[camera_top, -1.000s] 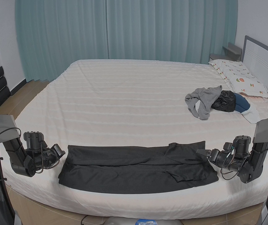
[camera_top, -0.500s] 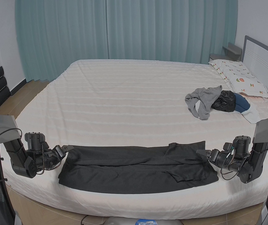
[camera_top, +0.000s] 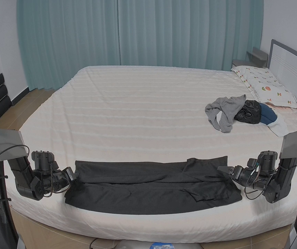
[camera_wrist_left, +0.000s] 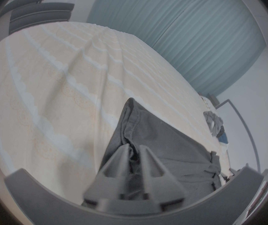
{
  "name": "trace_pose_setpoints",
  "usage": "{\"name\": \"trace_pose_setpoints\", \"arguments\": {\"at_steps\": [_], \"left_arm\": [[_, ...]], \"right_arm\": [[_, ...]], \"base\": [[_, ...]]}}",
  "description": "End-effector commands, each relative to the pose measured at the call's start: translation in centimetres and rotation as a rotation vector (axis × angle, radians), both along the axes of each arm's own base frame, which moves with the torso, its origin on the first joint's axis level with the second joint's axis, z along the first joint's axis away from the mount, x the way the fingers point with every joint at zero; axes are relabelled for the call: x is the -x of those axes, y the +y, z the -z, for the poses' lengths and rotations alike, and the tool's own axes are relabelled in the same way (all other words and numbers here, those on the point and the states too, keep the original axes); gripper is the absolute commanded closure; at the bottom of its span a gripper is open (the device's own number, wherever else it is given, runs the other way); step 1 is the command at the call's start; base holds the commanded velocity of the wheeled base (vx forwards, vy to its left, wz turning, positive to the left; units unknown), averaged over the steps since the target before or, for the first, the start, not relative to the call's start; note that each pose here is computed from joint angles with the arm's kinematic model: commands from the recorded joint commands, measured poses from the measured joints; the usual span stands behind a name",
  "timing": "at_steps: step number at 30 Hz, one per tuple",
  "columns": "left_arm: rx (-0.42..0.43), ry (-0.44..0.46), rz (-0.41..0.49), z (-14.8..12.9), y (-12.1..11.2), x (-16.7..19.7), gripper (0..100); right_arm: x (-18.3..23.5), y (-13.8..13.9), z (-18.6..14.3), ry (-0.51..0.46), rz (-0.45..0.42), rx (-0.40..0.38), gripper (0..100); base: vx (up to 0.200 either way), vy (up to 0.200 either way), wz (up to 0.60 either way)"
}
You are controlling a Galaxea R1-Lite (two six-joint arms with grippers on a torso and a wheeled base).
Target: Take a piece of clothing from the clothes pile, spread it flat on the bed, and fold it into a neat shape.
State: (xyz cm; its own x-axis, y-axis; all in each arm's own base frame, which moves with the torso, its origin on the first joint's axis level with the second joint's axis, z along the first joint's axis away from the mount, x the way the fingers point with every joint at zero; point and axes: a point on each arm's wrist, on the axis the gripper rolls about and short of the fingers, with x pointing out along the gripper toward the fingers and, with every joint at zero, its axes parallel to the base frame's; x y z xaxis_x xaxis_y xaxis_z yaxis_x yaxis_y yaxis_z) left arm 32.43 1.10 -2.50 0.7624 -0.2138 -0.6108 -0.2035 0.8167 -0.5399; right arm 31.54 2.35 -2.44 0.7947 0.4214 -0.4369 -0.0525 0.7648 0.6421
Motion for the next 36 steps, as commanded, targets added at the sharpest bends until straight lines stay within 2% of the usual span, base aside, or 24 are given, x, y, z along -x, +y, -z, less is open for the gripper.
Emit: {"name": "trace_pose_setpoints", "arguments": {"at_steps": [1,10,20,21,28,29,32,33,36], "left_arm": [[-0.025,0.024,-0.009,0.7,0.2,0.3,100],[-0.051,-0.012,-0.061,0.0,1.1,0.1,100],[-0.051,-0.003,-0.054,0.1,0.8,0.2,100],[-0.051,-0.002,-0.054,0.2,0.8,0.2,0],[-0.040,-0.035,-0.071,-0.5,1.2,-0.2,0],[-0.022,-0.074,-0.096,-1.4,1.8,-0.6,0],[0.024,-0.107,-0.130,-1.9,2.0,-1.5,0],[0.071,-0.136,-0.156,-2.5,2.1,-2.5,0],[0.122,-0.161,-0.152,-2.4,1.7,-4.2,0]], "right_arm": [[0.0,0.0,0.2,0.007,-0.001,0.000,0],[0.0,0.0,0.3,0.008,0.000,0.002,0],[0.0,0.0,0.3,0.010,0.000,0.002,0],[0.1,0.0,0.3,0.011,0.000,0.002,0],[0.0,0.0,0.3,0.008,0.000,0.002,0],[-0.1,0.0,0.3,0.007,0.000,0.002,0],[-0.2,0.0,0.3,0.005,0.001,0.002,0],[-0.2,0.0,0.3,0.010,0.001,0.002,0],[-0.2,0.0,0.6,0.016,0.000,0.002,0]], "base": [[0.000,0.000,0.00],[0.000,0.000,0.00],[0.000,0.000,0.00],[0.000,0.000,0.00],[0.000,0.000,0.00],[0.000,0.000,0.00],[0.000,0.000,0.00],[0.000,0.000,0.00],[0.000,0.000,0.00]]}}
